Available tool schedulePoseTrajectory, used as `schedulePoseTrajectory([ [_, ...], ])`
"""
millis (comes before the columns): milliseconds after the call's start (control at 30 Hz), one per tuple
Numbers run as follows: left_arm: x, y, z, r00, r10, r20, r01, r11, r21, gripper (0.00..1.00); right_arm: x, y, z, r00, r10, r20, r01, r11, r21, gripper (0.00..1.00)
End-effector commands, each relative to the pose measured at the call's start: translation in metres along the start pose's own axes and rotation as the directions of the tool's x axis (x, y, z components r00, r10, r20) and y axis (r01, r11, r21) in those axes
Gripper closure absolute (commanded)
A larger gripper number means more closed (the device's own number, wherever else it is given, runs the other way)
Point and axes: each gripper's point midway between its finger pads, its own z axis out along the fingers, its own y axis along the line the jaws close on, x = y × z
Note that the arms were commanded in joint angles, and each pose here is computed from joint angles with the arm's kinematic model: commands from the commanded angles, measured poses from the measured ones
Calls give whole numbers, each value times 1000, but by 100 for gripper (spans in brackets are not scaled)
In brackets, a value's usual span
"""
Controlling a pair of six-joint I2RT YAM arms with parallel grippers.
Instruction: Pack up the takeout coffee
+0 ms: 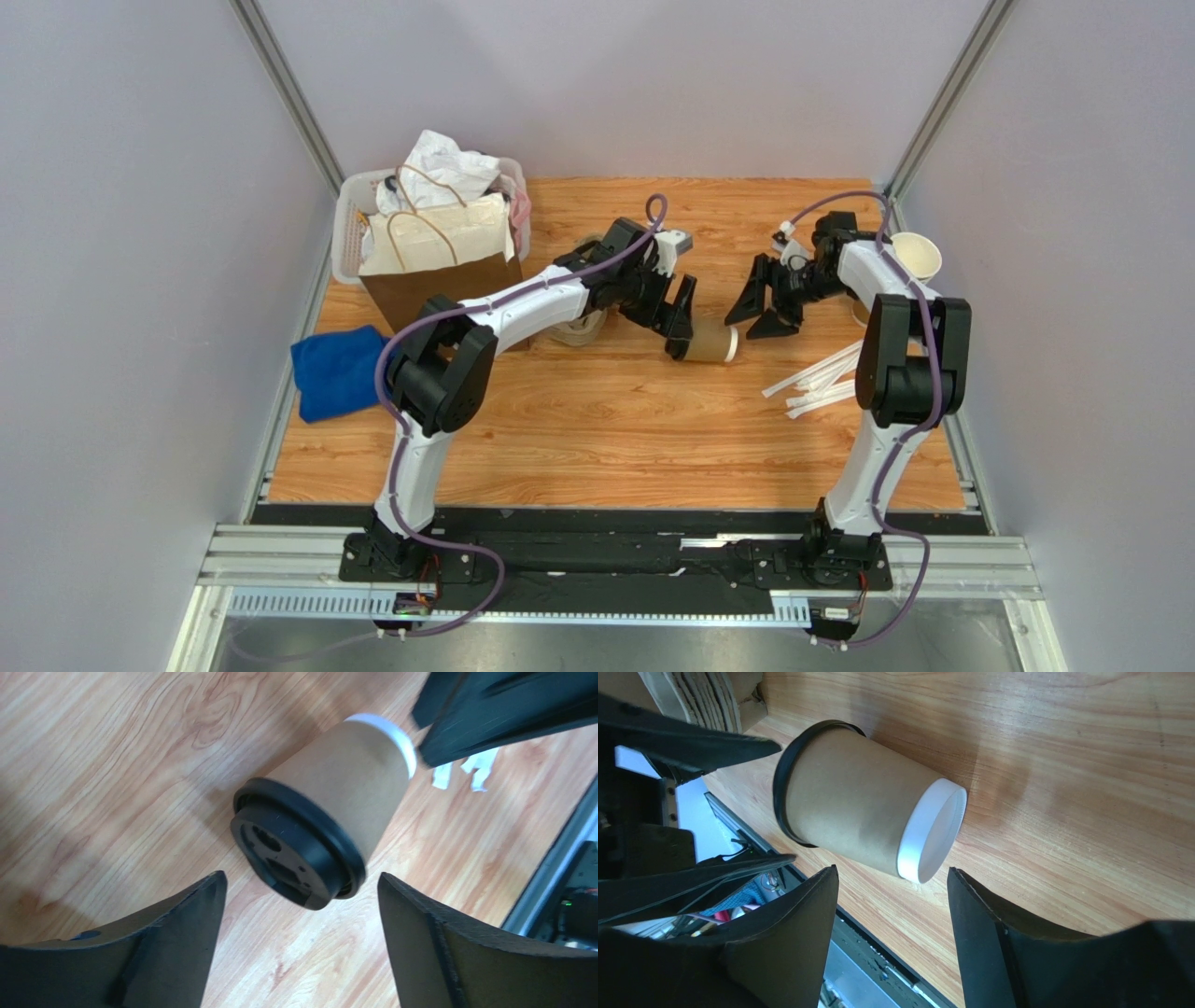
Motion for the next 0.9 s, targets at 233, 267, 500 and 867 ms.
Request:
schedulePoseTrajectory([
  [233,-22,-21,-1,999,-17,38,14,997,70,27,15,-6,22,994,97,-43,-100,992,-71,50],
  [267,-19,-23,0,999,-17,30,15,997,73,27,15,-7,23,994,99,-46,-102,992,-69,52],
  [500,-19,-30,-1,999,2,38,-5,996,86,37,23,-14,31,988,132,-76,-137,988,-65,68],
  [867,-19,-27,-3,997,74,27,-75,997,24,64,35,-9,34,981,154,-118,-168,979,-116,73],
])
